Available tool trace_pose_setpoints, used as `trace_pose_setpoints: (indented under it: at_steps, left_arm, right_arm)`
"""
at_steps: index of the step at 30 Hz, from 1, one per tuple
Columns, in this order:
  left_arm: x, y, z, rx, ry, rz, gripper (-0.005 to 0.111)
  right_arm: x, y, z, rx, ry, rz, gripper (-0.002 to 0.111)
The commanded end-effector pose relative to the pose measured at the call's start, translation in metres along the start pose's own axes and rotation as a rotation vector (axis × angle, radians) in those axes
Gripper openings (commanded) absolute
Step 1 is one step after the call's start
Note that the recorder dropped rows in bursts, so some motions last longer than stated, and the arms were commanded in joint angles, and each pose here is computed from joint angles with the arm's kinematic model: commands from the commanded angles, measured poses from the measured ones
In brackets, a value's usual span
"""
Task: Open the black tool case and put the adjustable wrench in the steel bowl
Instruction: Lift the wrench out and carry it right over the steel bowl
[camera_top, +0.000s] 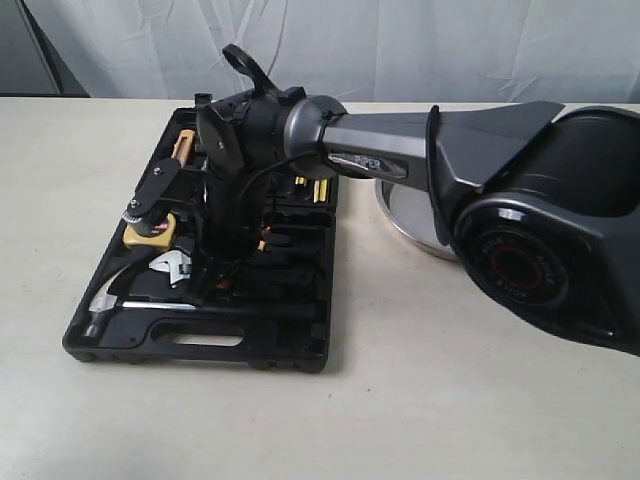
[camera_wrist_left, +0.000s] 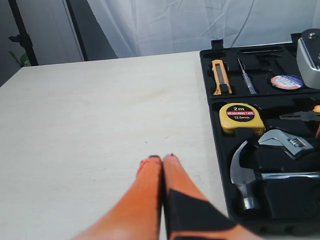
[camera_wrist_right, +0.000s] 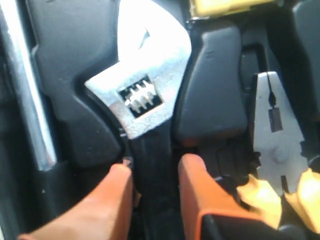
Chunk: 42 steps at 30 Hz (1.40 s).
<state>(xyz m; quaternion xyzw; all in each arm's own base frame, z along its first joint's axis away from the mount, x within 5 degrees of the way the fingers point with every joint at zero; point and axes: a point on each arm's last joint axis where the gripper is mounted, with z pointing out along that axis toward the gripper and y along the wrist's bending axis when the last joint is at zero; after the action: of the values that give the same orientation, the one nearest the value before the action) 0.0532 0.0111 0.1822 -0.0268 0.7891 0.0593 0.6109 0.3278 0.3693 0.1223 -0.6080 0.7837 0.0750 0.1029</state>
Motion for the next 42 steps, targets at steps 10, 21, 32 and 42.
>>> trace_pose_setpoints:
  at_steps: [10, 21, 32, 42]
  left_arm:
    - [-0.002, 0.0, 0.0, -0.001, -0.015, -0.003, 0.0]
    - [-0.002, 0.0, 0.0, -0.001, -0.015, -0.003, 0.0]
    - [-0.002, 0.0, 0.0, -0.001, -0.015, -0.003, 0.0]
    - [-0.002, 0.0, 0.0, -0.001, -0.015, -0.003, 0.0]
  right_arm:
    - [-0.009, 0.006, -0.059, 0.036, -0.09, 0.006, 0.0]
    - [-0.014, 0.004, -0.086, 0.097, -0.156, 0.005, 0.0]
    - [0.054, -0.095, -0.131, 0.38, -0.093, 0.435, 0.0]
    - [0.176, -0.191, -0.14, 0.417, 0.017, 0.782, 0.0]
